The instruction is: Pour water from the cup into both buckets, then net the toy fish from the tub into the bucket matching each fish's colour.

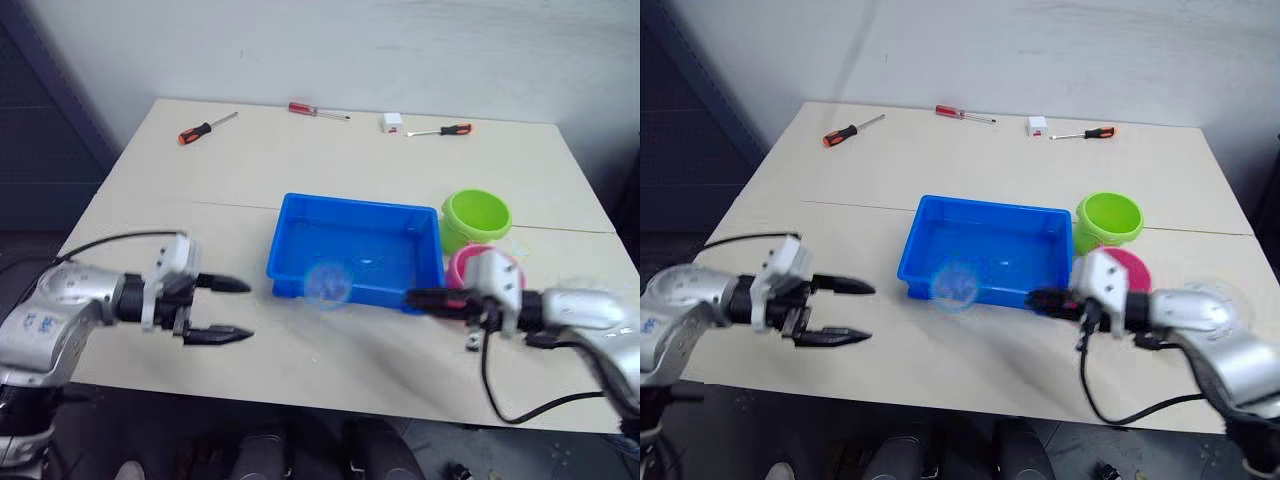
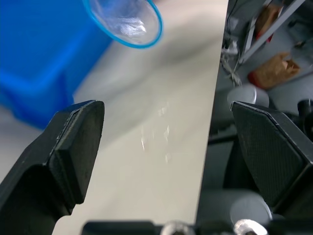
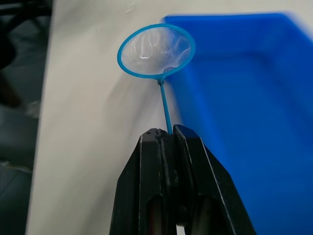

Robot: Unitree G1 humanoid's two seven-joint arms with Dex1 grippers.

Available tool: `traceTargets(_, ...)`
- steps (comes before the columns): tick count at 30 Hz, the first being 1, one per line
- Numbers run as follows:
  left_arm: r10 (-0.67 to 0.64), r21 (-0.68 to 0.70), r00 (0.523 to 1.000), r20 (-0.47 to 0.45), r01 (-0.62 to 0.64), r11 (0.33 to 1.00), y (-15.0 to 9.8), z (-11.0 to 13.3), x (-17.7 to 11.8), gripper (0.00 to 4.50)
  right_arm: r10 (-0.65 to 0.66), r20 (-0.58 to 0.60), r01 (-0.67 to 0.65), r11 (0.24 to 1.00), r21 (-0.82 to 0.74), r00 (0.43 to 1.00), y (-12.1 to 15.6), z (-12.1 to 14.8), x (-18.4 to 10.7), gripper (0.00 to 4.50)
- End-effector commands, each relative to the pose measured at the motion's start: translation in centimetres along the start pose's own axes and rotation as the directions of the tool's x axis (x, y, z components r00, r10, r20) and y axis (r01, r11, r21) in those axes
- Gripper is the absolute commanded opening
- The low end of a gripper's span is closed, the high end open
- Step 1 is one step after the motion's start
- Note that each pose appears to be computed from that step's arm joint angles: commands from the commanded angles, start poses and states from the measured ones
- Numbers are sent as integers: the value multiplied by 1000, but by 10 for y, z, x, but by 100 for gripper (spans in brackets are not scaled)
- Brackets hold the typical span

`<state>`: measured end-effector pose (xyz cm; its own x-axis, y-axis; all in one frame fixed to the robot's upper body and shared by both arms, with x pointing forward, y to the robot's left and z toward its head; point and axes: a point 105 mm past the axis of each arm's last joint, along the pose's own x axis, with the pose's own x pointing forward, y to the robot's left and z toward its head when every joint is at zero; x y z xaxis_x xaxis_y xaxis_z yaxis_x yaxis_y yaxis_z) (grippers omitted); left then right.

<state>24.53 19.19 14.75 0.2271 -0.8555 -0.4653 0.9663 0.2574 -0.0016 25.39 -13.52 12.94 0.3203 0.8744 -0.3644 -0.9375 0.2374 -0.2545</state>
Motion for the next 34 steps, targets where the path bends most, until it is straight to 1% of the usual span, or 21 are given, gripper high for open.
traceTargets(1,99,43,995,-19,-98,994,7,0,-11,445,34,-45,-37,997,-65,998,3,-15,14,0)
traceTargets(3,124,11,992,4,-124,992,9,1,-12,445,67,-73,-73,993,-88,995,7,-25,21,0)
traceTargets(5,136,-2,990,32,-136,991,10,4,-13,450,72,-86,-80,992,-95,994,6,-31,27,84)
traceTargets(6,143,-3,989,47,-143,990,12,7,-13,450,72,-97,-82,991,-106,993,5,-33,28,108)
traceTargets(8,153,-7,985,78,-153,988,15,11,-13,450,46,-106,-58,992,-115,993,1,-34,26,193)
traceTargets(9,158,-11,983,96,-158,987,17,14,-14,450,25,-100,-36,993,-111,995,-1,-32,22,253)
traceTargets(10,160,-21,979,123,-159,987,19,18,-14,450,-15,-81,8,995,-95,997,-5,-28,15,290)
traceTargets(11,156,-30,976,153,-153,988,20,23,-15,450,-66,-62,62,996,-66,996,-8,-25,6,344)
traceTargets(13,152,-38,966,207,-147,988,23,33,-20,450,-176,-45,175,984,-12,983,-10,-22,-25,431)
traceTargets(14,159,-44,962,222,-153,987,25,36,-24,450,-232,-39,233,972,20,972,-10,-19,-41,446)
traceTargets(15,165,-49,959,230,-158,986,27,37,-26,450,-265,-37,267,963,40,963,-9,-16,-51,446)
traceTargets(17,202,-66,949,242,-191,979,37,36,-34,450,-432,-50,435,897,87,901,-17,-12,-97,446)
traceTargets(19,225,-68,945,238,-215,974,44,33,-39,450,-518,-89,525,846,95,851,-16,-13,-128,446)
traceTargets(22,290,-83,936,198,-279,957,62,19,-52,450,-598,-233,629,772,90,767,0,-32,-182,446)
traceTargets(25,316,-129,931,181,-296,946,72,13,-61,450,-677,-285,721,687,88,679,2,-39,-218,446)
traceTargets(26,303,-154,935,184,-277,948,72,12,-63,450,-697,-299,746,661,84,651,2,-42,-229,446)
traceTargets(27,280,-162,942,186,-252,954,70,12,-65,450,-706,-317,763,638,103,633,4,-45,-238,446)
traceTargets(29,259,-135,953,159,-239,962,68,10,-66,450,-699,-347,776,605,179,625,11,-51,-250,446)
traceTargets(31,297,-78,943,151,-288,955,76,11,-64,450,-748,-340,812,577,90,570,5,-46,-260,446)
traceTargets(32,295,-62,943,155,-289,955,76,12,-63,450,-753,-331,814,572,98,569,4,-44,-261,446)
traceTargets(34,284,-33,945,162,-283,959,76,14,-59,450,-738,-323,797,596,99,592,7,-41,-257,446)
